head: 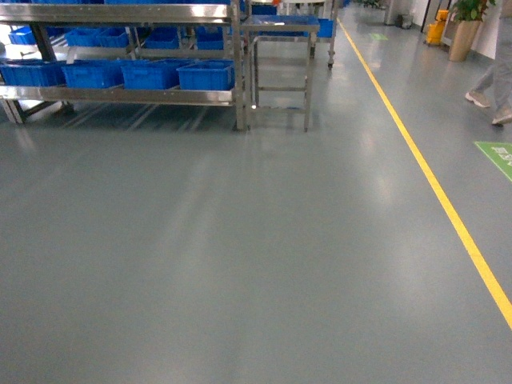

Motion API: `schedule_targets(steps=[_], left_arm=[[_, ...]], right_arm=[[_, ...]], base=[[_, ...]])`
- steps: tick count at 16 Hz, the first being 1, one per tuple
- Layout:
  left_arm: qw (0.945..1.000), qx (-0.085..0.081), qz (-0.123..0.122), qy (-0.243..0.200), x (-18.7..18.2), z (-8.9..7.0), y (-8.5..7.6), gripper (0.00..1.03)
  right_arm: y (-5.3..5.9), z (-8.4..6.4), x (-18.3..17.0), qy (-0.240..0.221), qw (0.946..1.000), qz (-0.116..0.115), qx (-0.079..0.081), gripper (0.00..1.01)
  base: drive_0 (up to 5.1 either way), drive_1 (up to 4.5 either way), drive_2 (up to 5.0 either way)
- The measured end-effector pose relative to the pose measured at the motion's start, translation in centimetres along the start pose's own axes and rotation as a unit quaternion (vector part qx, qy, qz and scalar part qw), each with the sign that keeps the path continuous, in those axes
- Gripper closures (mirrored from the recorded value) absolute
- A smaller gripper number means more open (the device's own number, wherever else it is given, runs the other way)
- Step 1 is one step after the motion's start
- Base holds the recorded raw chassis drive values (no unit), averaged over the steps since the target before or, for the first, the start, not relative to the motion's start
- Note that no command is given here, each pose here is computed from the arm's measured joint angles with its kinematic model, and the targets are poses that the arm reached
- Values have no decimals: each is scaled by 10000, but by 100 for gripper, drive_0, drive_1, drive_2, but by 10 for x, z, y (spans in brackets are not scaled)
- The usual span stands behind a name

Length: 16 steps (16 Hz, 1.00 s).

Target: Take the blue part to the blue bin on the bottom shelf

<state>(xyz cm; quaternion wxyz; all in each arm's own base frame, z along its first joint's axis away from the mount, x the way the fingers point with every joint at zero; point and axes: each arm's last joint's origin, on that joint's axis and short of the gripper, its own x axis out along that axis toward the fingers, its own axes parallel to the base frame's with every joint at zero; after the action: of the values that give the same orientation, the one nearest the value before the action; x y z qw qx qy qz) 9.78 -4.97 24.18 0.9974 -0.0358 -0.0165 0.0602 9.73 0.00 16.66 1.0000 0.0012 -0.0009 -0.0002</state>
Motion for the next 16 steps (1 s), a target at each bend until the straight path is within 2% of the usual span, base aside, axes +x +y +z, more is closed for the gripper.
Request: schedule_targets(steps=[6, 16], left_arm=[[10000, 0, 0, 0, 0, 0, 0, 60], [10000, -16, -1, -16, 0, 0, 0, 60]], right_arm=[[0, 0, 0, 0, 10000, 0, 0, 3], [0, 0, 0, 2, 10000, -2, 0, 3]], base=[[0, 0, 0], [-10, 412, -431]])
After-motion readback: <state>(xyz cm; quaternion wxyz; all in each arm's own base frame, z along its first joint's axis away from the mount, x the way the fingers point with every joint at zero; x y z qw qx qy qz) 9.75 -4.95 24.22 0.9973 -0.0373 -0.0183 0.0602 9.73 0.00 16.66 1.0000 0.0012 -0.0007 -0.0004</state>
